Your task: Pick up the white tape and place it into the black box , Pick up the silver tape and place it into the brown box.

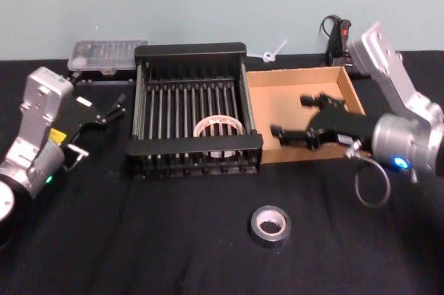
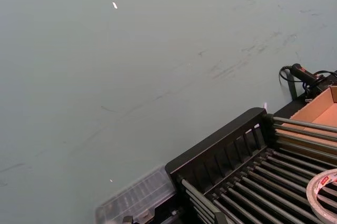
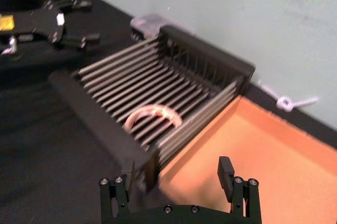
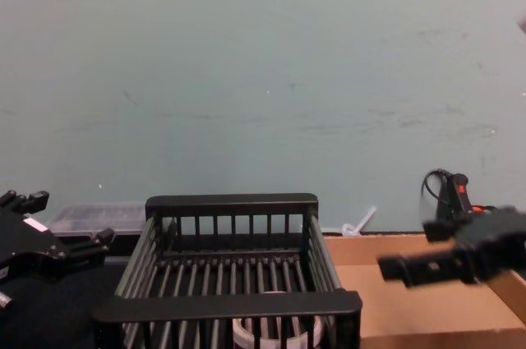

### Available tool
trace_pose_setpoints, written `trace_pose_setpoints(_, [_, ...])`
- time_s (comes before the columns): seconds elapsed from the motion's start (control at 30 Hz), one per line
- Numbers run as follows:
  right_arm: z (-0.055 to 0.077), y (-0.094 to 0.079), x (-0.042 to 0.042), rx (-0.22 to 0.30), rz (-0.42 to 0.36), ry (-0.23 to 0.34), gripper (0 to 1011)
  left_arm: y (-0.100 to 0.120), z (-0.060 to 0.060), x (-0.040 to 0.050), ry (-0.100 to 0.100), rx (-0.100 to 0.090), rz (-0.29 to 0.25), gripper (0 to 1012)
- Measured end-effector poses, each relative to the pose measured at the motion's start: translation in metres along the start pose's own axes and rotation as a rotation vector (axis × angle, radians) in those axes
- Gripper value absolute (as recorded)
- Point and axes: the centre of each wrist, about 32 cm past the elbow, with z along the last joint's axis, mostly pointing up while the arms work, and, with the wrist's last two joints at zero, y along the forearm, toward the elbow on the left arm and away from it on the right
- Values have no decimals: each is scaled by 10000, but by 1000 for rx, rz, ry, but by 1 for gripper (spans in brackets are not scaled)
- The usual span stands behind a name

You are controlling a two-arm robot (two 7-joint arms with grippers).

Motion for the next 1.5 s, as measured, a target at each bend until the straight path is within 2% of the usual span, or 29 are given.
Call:
trace_pose_setpoints(0.2, [-112, -171, -81, -65, 42, 3, 1002, 0, 0, 0, 0, 0, 0, 1001])
trace_pose_setpoints(0.5, [-212, -249, -152, -150, 120, -15, 1002, 0, 0, 0, 0, 0, 0, 1001])
trace_pose_setpoints(0.8, [-275, -191, -189, -206, 193, -26, 1002, 0, 0, 0, 0, 0, 0, 1001])
trace_pose_setpoints(1.5, [-385, 14, -183, -265, 213, -7, 1002, 0, 0, 0, 0, 0, 0, 1001])
